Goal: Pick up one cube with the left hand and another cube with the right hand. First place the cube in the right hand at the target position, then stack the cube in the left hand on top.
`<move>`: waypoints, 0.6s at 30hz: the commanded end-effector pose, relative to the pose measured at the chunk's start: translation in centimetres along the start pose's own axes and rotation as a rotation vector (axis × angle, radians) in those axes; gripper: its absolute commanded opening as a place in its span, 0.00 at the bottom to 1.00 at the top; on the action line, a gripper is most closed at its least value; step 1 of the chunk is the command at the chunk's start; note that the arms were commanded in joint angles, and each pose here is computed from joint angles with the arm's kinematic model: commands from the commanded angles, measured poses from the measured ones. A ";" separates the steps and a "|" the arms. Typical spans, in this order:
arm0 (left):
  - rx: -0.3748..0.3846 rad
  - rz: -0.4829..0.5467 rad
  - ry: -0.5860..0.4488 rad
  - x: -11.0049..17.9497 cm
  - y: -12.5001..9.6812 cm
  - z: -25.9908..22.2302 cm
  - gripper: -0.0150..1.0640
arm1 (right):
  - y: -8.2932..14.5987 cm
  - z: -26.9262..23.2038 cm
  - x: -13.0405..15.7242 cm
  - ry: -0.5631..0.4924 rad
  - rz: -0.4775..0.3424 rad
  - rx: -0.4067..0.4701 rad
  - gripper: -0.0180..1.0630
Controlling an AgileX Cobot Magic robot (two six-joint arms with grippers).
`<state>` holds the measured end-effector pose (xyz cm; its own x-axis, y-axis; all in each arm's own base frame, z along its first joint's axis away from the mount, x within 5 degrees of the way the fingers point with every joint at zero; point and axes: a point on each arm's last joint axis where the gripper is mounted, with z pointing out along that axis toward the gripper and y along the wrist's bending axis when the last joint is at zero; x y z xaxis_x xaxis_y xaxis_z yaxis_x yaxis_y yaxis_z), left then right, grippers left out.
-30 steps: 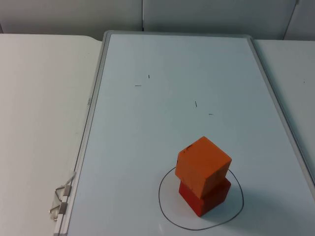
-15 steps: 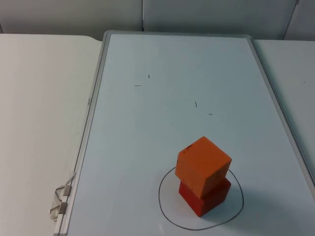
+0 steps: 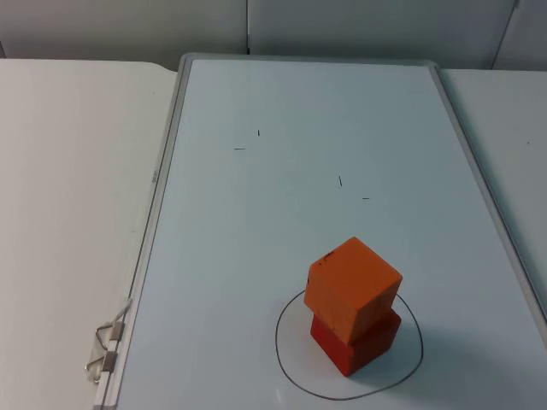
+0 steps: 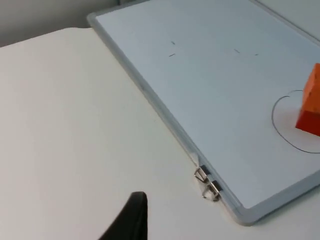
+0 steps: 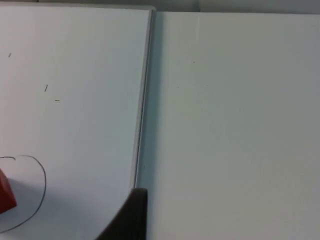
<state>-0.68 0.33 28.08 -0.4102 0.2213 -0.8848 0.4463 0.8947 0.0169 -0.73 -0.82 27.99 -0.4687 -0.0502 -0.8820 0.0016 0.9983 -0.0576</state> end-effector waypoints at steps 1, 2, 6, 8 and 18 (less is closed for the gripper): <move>-0.026 -0.018 -0.005 0.1 0.0 0.1 0.99 | 0.0 0.2 0.1 -0.006 0.005 0.013 0.99; -0.057 -0.034 -0.005 0.1 0.0 0.1 0.99 | 0.0 0.2 0.1 -0.006 0.005 0.013 0.99; -0.101 -0.057 -0.004 0.1 -0.1 0.1 0.99 | 0.0 0.2 0.1 -0.006 0.005 0.013 0.99; -0.147 -0.081 -0.003 0.1 -0.1 0.1 0.99 | 0.0 0.2 0.1 -0.006 0.005 0.013 0.99; -0.308 -0.165 0.000 0.1 -0.2 0.2 0.99 | 0.0 0.2 0.1 -0.006 0.005 0.013 0.99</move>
<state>-0.76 0.09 28.08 -0.4605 0.0716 -0.8848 0.1220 0.9924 0.0169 -0.72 -0.81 28.01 -0.4667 -0.0465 -0.8832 0.0065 0.9984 -0.0560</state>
